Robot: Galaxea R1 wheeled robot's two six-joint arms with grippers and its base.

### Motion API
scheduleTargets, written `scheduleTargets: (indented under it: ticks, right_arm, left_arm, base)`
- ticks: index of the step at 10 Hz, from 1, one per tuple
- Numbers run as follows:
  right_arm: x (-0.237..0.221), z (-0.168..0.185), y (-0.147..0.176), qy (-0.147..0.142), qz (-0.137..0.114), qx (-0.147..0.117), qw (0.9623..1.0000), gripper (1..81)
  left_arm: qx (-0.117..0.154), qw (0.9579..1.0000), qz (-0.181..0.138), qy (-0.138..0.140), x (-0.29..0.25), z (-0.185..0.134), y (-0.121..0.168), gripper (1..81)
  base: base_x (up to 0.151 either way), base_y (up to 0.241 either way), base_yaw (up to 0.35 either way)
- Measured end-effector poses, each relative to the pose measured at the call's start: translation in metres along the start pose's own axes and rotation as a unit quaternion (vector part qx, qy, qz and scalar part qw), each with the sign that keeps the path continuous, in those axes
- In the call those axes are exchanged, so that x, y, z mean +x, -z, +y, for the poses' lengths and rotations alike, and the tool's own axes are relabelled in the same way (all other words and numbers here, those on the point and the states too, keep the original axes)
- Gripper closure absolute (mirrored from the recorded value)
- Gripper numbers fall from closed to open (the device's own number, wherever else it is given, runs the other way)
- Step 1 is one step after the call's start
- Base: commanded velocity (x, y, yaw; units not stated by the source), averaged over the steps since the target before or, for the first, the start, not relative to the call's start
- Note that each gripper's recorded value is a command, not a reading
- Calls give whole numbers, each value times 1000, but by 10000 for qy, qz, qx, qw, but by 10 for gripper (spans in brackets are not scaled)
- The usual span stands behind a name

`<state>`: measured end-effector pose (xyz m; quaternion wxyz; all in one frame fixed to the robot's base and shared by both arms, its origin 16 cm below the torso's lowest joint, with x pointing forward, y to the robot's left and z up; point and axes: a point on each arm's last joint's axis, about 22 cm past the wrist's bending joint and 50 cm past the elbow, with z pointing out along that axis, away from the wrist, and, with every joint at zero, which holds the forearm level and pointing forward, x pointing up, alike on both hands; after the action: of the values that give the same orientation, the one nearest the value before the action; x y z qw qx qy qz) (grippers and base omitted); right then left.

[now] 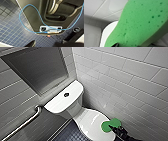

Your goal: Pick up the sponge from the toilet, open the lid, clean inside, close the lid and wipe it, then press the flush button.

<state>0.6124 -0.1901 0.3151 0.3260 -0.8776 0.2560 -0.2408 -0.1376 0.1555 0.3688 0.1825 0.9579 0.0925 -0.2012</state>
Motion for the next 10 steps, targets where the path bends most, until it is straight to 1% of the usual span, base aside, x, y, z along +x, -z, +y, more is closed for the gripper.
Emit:
scheduleTargets:
  ticks: [2,4,7,8,10]
  right_arm:
    - [4,-3,-6,162,171,38,9997,10]
    - [4,-3,-6,200,251,65,9995,10]
    - [3,-3,-7,208,273,64,9994,10]
    - [-4,7,-8,74,149,-147,9998,811]
    - [-4,10,-8,52,162,-212,9996,811]
  left_arm:
    - [1,10000,-12,-1,-1,0,0,10]
    - [-1,10000,-63,2,-3,1,0,10]
    - [1,10000,-69,10,-3,0,0,10]
    - [-1,10000,-65,14,-3,1,0,10]
    - [-9,9999,-100,19,-6,2,0,10]
  base:
    - [0,0,0]
    - [0,0,0]
    - [0,0,0]
    - [0,0,0]
    - [0,0,0]
